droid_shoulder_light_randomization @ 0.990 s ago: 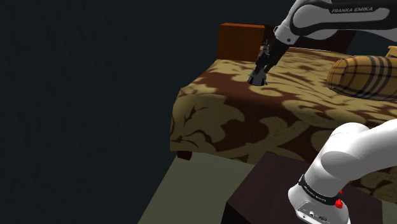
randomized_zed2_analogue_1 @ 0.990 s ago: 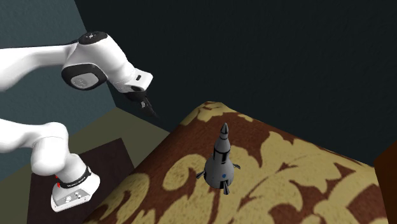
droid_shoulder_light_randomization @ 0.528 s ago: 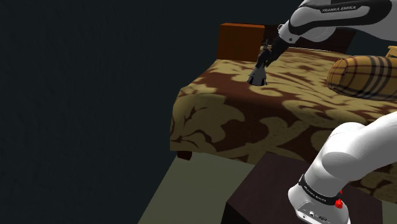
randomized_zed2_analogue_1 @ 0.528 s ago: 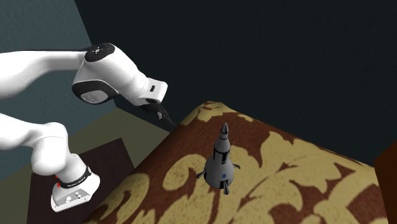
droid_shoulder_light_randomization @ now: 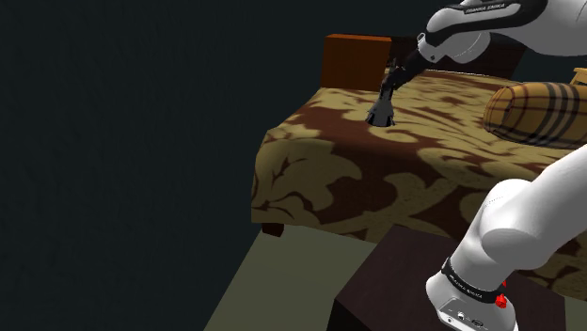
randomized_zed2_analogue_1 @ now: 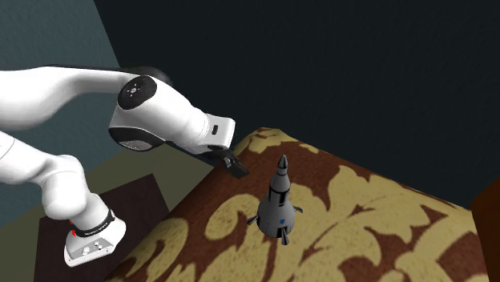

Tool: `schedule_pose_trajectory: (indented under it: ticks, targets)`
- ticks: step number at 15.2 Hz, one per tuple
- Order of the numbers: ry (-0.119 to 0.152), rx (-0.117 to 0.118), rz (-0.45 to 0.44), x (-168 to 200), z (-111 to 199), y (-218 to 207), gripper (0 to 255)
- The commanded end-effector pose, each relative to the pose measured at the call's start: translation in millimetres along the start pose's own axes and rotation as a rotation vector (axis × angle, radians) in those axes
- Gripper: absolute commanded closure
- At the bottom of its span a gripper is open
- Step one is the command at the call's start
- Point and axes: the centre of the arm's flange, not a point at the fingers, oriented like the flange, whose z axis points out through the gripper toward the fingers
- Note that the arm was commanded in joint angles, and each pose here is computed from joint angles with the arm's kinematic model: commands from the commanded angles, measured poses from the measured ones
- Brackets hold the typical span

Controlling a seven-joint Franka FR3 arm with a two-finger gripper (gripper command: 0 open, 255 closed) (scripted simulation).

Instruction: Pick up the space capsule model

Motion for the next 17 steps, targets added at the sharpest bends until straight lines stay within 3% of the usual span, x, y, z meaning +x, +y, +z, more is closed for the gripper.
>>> schedule_pose_trajectory:
  ticks: [1,9,17]
  targets:
    - [0.037,-0.002,-0.007,8,2,26,0]
    - [0.17,0.003,-0.024,38,6,114,0]
    - [0.17,0.003,-0.024,16,39,118,0]
